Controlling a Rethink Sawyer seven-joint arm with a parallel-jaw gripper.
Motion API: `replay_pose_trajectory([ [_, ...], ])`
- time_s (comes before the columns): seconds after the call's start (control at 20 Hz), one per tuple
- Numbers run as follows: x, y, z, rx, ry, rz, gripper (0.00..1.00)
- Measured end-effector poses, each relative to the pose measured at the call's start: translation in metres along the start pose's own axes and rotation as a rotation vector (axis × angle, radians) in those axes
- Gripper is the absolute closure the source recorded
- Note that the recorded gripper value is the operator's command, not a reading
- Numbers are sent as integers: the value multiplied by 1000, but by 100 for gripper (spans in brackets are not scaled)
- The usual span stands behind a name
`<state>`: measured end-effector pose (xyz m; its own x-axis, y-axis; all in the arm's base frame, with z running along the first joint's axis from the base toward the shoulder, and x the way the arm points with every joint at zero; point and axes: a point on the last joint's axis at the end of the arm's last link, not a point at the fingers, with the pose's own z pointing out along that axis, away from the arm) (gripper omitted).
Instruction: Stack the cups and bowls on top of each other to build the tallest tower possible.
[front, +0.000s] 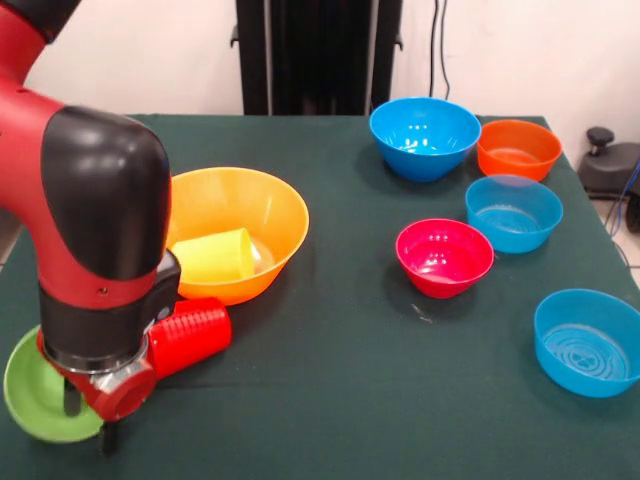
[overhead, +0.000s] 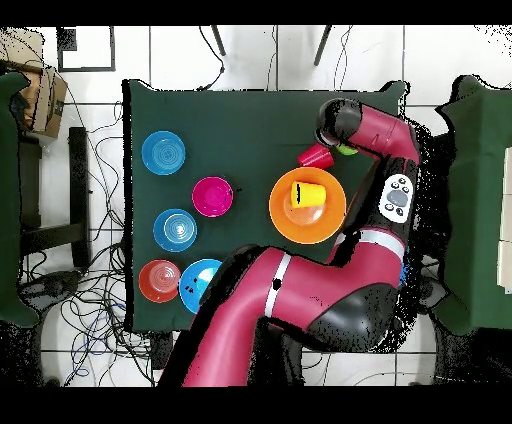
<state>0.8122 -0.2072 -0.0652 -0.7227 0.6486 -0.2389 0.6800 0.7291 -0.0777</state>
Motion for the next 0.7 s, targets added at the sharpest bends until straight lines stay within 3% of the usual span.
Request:
replay_pose_trajectory([
  [0.35,-16,18,-1,-21,-55,-26,0],
  [0.7,-29,29,-13,-30,-71,-38,0],
])
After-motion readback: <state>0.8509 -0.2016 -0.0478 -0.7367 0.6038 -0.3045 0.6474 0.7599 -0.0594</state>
